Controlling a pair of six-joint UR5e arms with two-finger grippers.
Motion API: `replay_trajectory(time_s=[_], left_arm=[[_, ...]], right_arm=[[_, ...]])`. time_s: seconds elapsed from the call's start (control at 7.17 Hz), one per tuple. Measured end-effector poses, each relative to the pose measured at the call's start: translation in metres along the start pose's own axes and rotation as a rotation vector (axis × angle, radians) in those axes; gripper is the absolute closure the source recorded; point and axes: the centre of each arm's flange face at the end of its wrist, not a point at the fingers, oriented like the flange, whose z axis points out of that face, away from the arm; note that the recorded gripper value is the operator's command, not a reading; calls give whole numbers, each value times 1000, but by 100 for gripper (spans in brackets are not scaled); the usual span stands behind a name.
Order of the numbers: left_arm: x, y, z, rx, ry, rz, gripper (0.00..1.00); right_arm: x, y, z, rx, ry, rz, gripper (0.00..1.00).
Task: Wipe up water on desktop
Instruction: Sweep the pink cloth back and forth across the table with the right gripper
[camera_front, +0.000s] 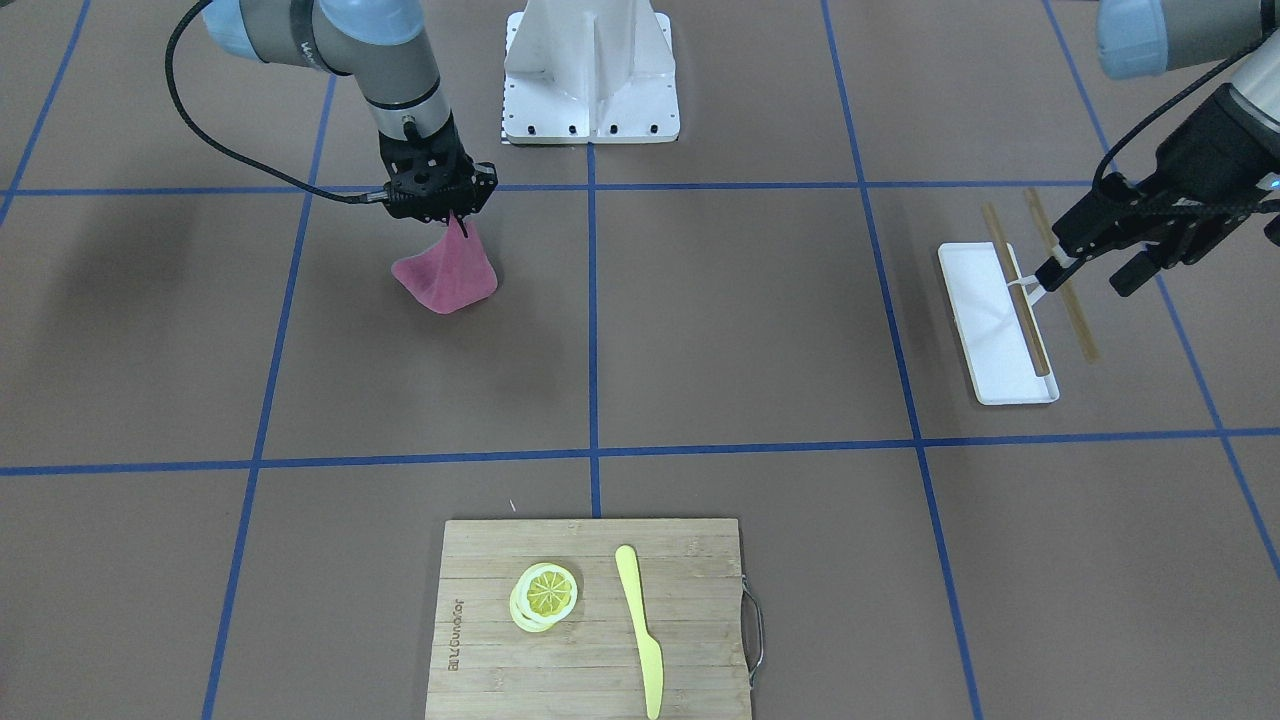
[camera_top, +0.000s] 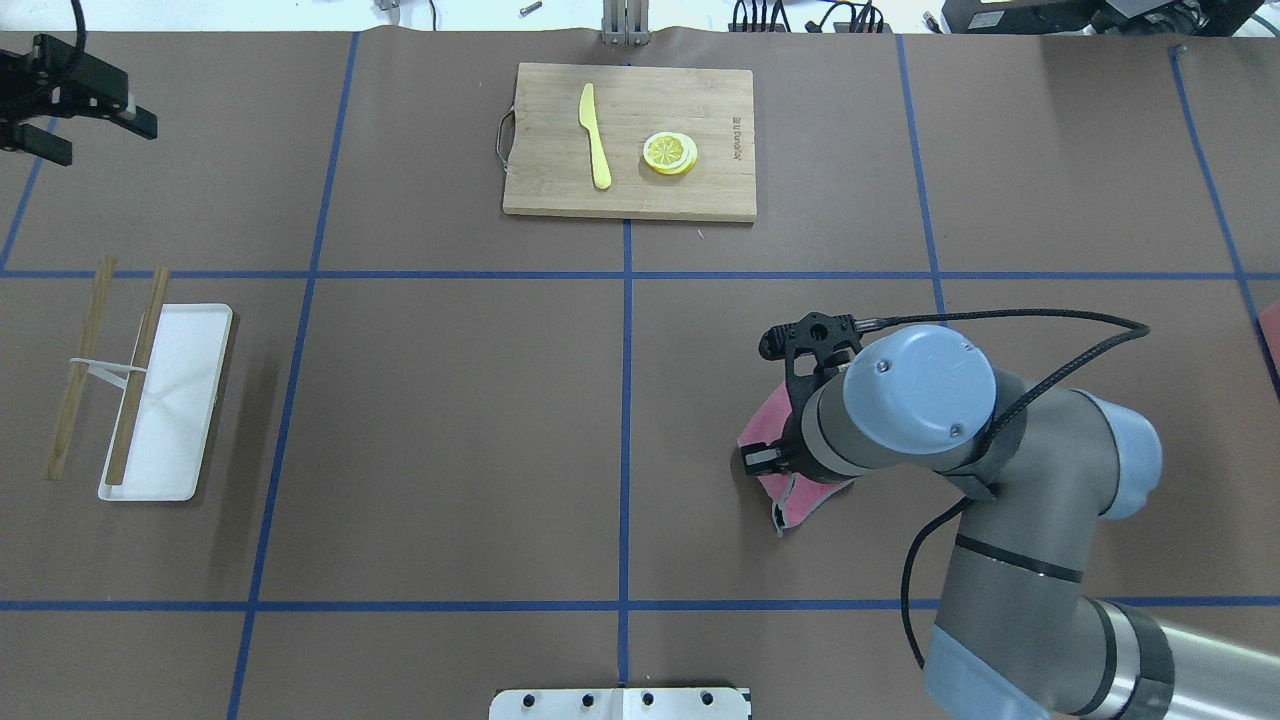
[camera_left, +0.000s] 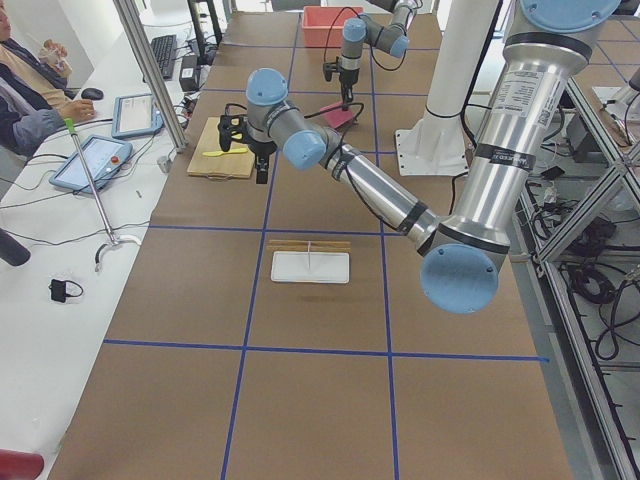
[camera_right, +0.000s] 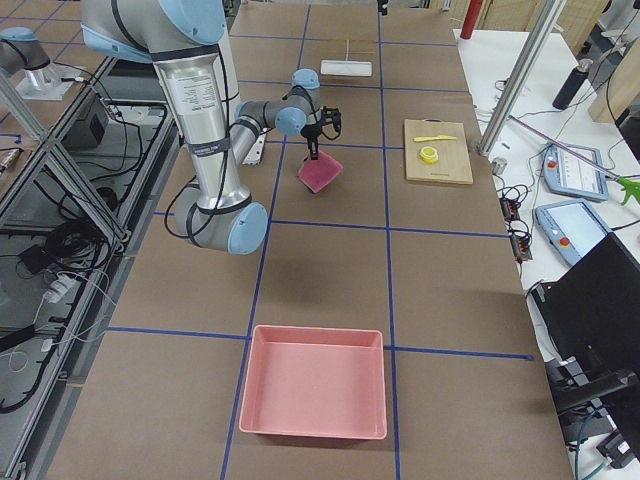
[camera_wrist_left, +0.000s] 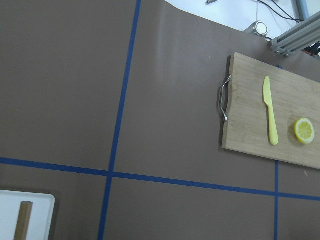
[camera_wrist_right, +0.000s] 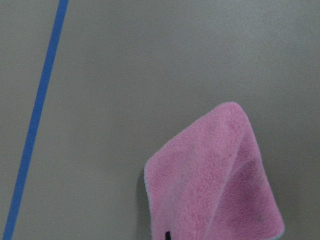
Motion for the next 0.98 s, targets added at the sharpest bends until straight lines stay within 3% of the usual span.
replay_trajectory(time_s=[0.56, 0.98], left_arm=[[-143, -15, -27, 19, -132, 285, 2], [-197, -20, -35, 18, -193, 339, 2]], right_arm=[[171, 9, -15, -58, 147, -57, 100], [191, 16, -10, -85, 177, -68, 100]])
